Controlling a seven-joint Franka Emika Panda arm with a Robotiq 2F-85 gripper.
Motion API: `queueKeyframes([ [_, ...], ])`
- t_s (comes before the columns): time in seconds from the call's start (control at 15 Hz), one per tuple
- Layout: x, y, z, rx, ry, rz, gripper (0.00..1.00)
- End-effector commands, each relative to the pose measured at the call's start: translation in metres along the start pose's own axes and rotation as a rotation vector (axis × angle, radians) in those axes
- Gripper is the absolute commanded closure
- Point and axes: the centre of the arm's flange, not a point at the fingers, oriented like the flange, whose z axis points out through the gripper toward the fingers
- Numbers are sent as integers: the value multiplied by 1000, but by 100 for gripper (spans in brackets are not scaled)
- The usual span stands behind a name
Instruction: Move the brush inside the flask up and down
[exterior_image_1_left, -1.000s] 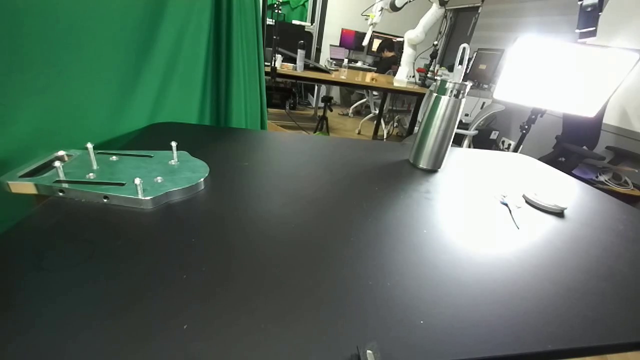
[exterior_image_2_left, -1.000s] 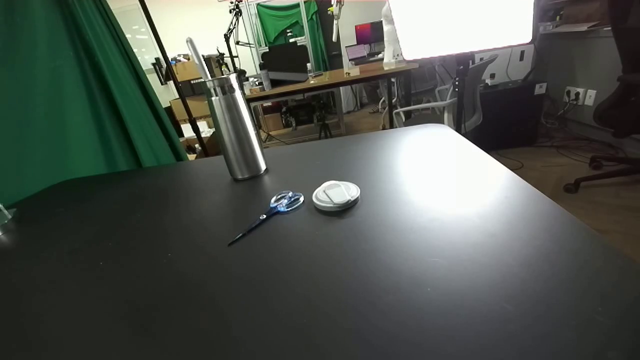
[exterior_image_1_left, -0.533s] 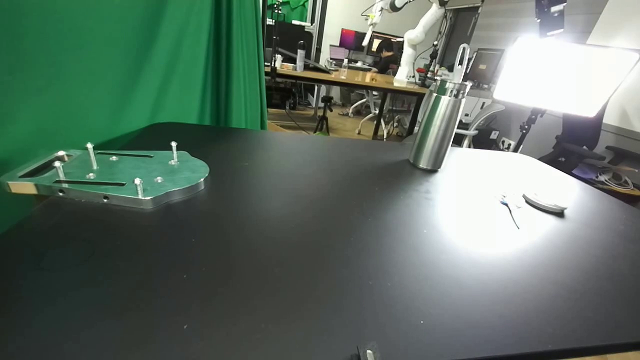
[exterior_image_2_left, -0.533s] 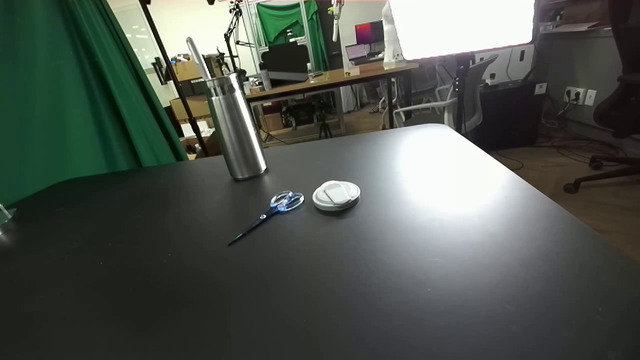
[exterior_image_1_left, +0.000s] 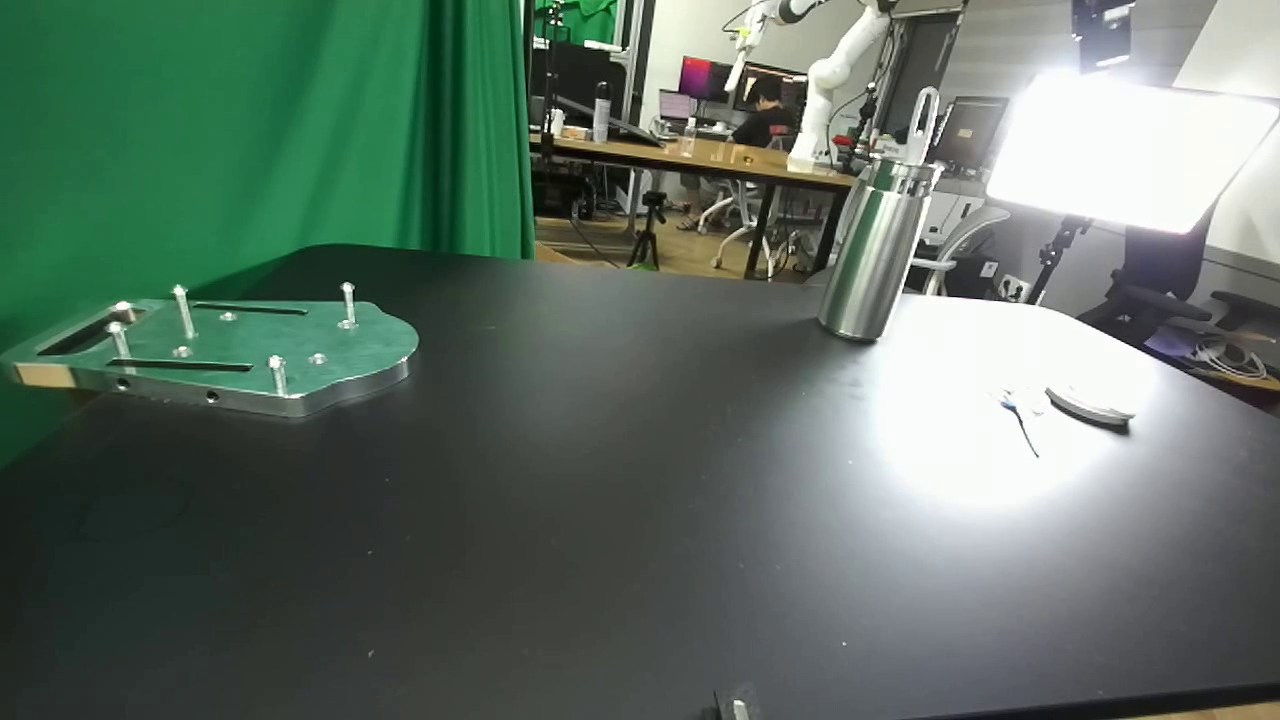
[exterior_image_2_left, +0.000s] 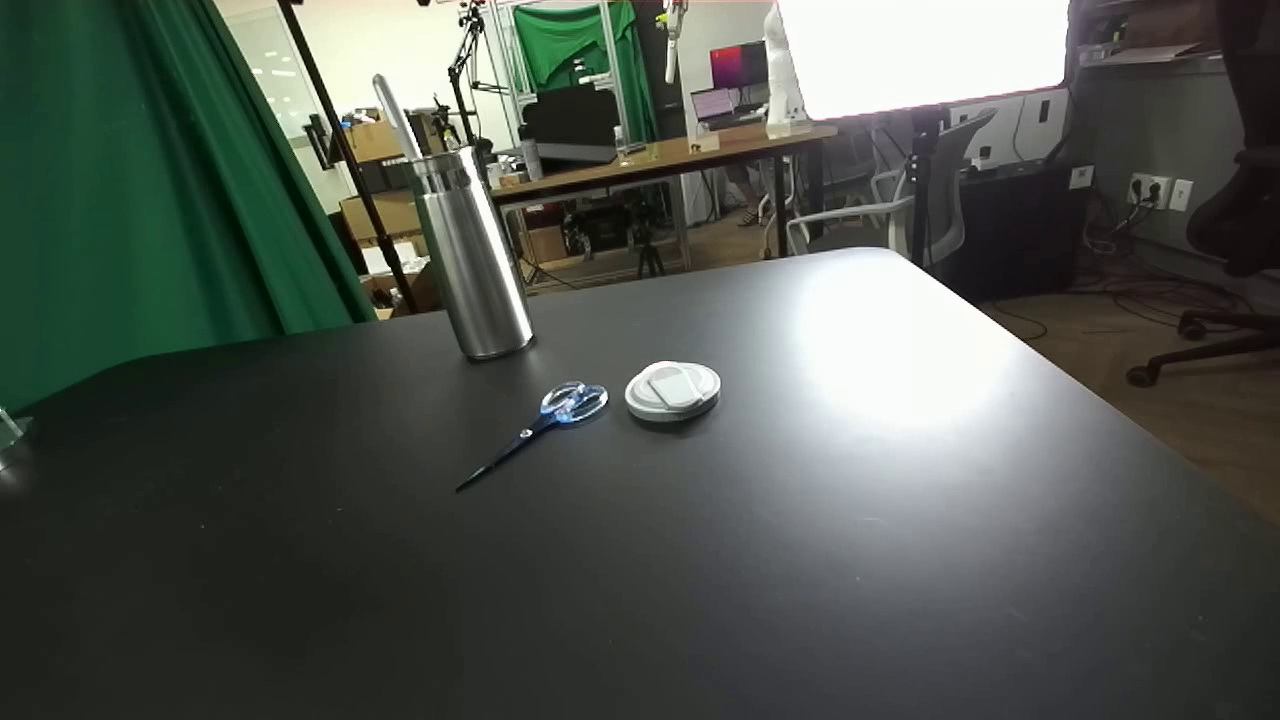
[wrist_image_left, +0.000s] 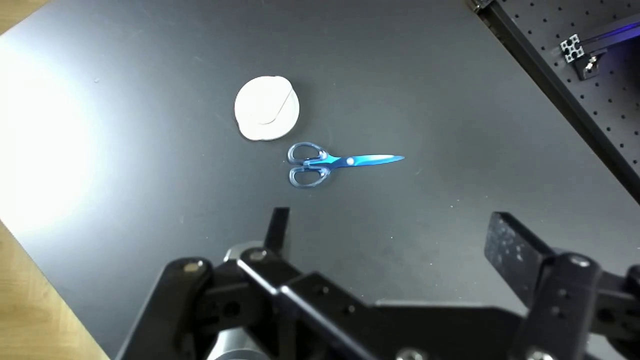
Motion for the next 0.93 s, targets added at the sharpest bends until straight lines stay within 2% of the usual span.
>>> queueKeyframes([
  [0.0, 5, 4, -1, -11, 45, -45, 0],
  [0.27, 37, 20, 0, -49, 154, -79, 0],
  [0.6, 81, 27, 5, -128, 236, -135, 0],
  [0.87, 98, 33, 1, -191, 275, -147, 0],
])
